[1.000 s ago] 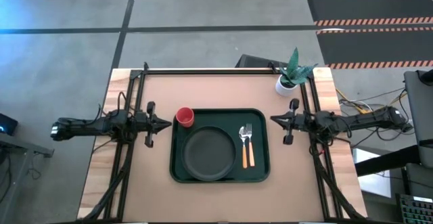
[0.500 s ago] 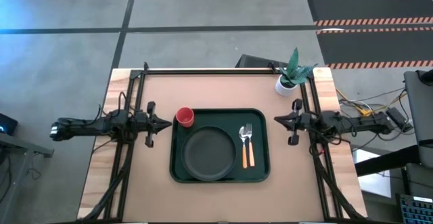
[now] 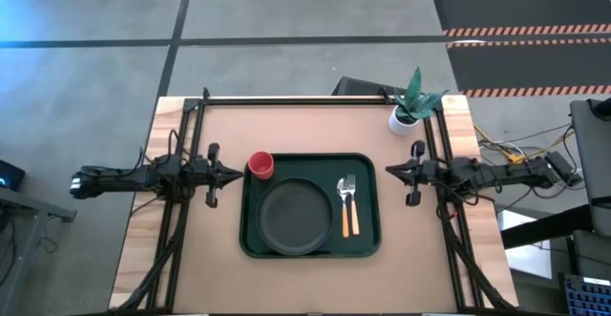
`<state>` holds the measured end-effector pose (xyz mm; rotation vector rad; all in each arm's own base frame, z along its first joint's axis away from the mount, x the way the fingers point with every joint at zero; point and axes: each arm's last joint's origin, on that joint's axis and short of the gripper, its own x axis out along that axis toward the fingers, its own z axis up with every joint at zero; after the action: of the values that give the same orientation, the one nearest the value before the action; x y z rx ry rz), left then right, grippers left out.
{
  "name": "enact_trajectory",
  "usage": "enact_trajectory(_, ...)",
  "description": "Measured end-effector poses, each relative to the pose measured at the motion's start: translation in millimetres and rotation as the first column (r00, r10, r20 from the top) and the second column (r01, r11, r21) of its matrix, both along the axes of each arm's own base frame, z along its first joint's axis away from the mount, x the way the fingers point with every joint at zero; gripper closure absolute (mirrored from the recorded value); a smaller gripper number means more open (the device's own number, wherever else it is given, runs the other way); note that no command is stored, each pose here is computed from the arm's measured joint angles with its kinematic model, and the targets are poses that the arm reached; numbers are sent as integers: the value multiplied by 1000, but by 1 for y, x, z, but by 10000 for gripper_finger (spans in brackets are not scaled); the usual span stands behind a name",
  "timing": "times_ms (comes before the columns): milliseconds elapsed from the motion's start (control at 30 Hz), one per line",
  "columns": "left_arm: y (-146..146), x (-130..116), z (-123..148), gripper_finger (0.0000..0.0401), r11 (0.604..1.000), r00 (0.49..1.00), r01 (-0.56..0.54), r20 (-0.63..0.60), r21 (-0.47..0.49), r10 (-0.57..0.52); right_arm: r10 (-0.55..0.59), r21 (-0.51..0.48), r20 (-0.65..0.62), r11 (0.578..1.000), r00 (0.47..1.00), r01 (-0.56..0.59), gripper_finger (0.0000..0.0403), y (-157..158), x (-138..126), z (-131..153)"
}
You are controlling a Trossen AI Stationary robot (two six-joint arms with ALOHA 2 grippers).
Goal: Pick and place plate/cup/fork/spoon on tray
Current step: Return to Home Position
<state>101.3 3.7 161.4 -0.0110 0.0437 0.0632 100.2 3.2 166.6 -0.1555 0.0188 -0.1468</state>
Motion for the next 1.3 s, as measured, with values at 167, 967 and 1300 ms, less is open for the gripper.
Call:
enact_trajectory(167,0,1,-1,401,1000,1000,0,-16,0,0,-1,57,-47,998,999,4,394,0,3,-5)
enact_trajectory(967,0,-2,3,401,1000,999,-5,33,1,5,-2,5,-16,1000,1000,2,394,0,2,-1)
enact_trajectory(1300,0,-1,2,401,1000,1000,-5,24,1,5,-6,38,-17,999,1000,7,394,0,2,-2)
